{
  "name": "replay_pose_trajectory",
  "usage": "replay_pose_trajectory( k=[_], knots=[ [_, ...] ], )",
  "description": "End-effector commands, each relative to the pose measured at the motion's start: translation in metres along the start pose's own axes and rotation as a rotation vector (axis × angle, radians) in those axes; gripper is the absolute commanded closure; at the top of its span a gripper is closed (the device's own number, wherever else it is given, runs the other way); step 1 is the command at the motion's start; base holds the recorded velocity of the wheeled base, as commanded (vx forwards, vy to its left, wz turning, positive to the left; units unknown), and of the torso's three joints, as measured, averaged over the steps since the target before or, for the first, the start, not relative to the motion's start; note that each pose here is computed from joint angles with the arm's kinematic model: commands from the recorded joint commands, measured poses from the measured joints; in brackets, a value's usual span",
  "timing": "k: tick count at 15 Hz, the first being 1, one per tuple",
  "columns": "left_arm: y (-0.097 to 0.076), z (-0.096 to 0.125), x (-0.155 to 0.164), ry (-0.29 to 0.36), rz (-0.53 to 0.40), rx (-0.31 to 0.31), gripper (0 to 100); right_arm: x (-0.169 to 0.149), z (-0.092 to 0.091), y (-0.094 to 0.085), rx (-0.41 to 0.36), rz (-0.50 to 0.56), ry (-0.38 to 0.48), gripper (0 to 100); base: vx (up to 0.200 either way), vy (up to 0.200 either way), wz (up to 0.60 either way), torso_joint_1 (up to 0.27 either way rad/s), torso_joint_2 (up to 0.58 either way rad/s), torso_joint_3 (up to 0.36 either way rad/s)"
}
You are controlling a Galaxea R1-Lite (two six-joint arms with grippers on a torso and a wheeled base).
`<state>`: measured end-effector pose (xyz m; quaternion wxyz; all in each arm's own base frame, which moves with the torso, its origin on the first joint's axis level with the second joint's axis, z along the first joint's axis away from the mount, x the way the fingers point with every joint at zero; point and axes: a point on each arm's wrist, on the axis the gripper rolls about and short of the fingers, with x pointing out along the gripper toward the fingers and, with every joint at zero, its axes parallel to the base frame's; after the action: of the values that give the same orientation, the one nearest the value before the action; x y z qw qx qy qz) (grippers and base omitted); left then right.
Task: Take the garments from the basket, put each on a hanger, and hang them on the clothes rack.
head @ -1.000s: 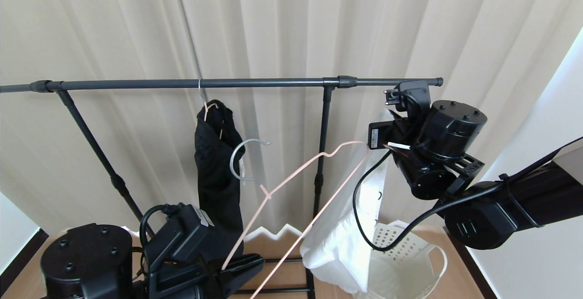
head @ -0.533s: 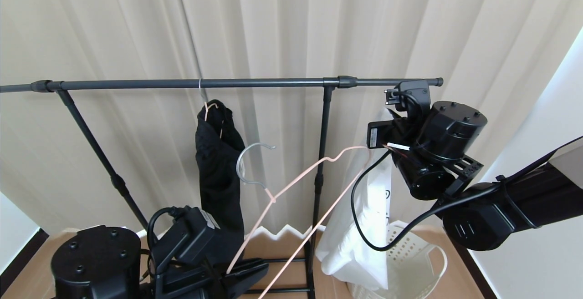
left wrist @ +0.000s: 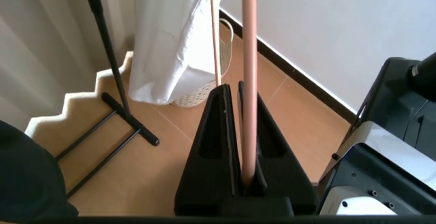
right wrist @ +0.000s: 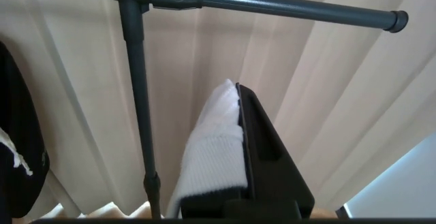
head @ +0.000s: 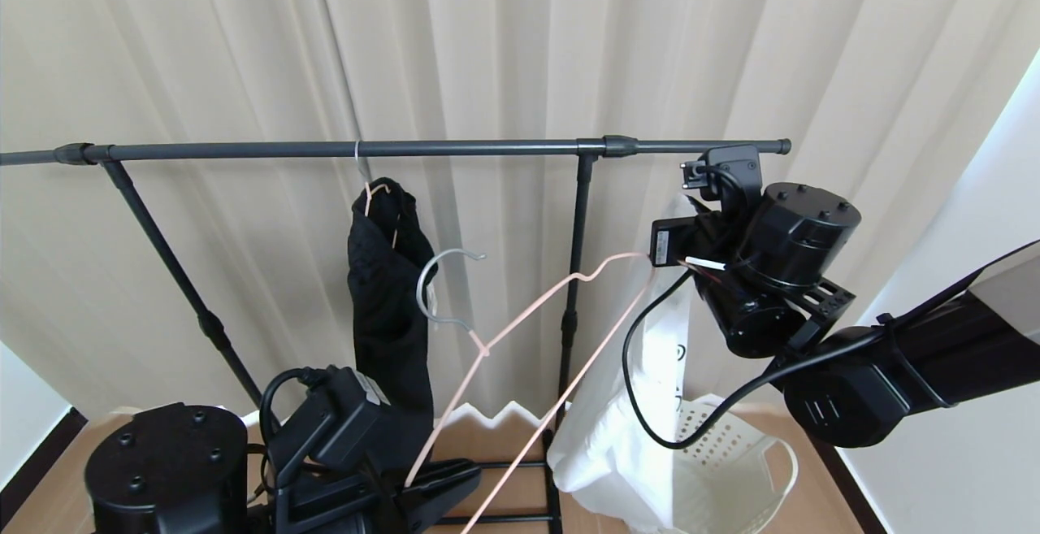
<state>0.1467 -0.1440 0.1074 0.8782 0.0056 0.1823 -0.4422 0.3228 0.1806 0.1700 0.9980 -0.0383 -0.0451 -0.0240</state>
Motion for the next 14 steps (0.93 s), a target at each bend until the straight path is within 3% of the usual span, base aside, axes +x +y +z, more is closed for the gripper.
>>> replay_pose_trajectory(
  k=[1, 9, 14],
  knots=[
    [0.0, -0.001, -0.002, 0.001, 0.001, -0.001, 100, 0.005, -0.001, 0.0, 0.001, 0.003, -0.005, 100, 0.0, 0.0, 0.0, 0.0, 0.0, 0.0],
    [-0.003, -0.003, 0.002, 0.02, -0.057, 0.002, 100, 0.015, 0.002, -0.004, 0.012, -0.007, -0.026, 100, 0.0, 0.0, 0.0, 0.0, 0.0, 0.0],
    [-0.002, -0.004, 0.007, 0.03, -0.055, 0.002, 100, -0.003, 0.007, 0.008, 0.018, 0.041, -0.027, 100, 0.0, 0.0, 0.0, 0.0, 0.0, 0.0]
  ],
)
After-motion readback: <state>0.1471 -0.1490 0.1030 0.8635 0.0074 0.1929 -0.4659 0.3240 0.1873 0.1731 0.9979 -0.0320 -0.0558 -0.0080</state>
